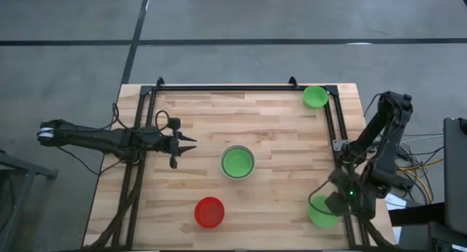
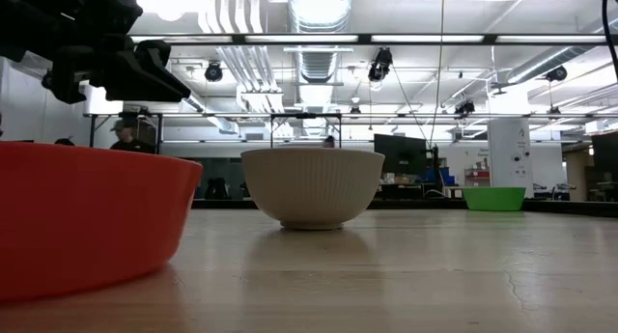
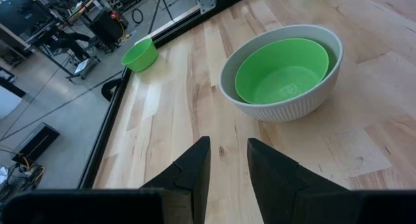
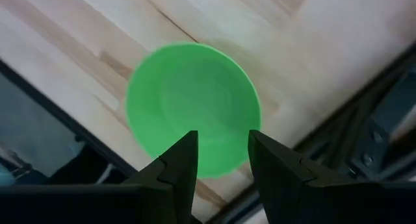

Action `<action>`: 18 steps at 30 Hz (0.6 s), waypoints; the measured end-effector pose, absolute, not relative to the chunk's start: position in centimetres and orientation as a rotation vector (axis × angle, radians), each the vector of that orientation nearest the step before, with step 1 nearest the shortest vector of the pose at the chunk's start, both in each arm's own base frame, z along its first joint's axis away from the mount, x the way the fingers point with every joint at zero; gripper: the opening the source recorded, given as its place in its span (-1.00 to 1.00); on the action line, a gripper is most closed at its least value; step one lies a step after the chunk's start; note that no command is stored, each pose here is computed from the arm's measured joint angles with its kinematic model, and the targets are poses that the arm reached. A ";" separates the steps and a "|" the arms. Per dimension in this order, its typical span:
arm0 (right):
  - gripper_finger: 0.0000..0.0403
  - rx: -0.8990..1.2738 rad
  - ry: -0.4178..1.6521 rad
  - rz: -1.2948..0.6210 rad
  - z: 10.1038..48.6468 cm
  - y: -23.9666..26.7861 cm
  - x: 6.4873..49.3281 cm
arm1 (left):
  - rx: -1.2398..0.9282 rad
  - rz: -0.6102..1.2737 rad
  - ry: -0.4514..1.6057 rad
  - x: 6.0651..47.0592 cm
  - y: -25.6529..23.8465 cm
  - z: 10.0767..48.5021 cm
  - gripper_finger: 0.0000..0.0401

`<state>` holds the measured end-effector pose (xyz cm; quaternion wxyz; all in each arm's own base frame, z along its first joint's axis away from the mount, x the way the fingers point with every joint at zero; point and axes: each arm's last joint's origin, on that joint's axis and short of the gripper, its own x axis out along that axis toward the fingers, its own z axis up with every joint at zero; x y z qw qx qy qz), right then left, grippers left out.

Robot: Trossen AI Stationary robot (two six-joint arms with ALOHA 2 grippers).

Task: Nest bowls inside each other
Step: Stack the bottom green bowl on top of the left green bowl

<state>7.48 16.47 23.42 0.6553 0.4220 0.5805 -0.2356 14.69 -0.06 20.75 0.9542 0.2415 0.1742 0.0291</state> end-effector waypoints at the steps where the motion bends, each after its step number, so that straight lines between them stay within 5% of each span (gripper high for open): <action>1: -0.34 0.954 1.329 -0.545 23.3 16.6 7.5 | 0.491 0.059 0.354 14.7 -0.1 20.8 -0.46; 18: -0.34 0.886 1.371 -0.633 20.9 17.7 7.8 | 0.490 0.059 0.354 14.7 -0.1 20.8 -0.46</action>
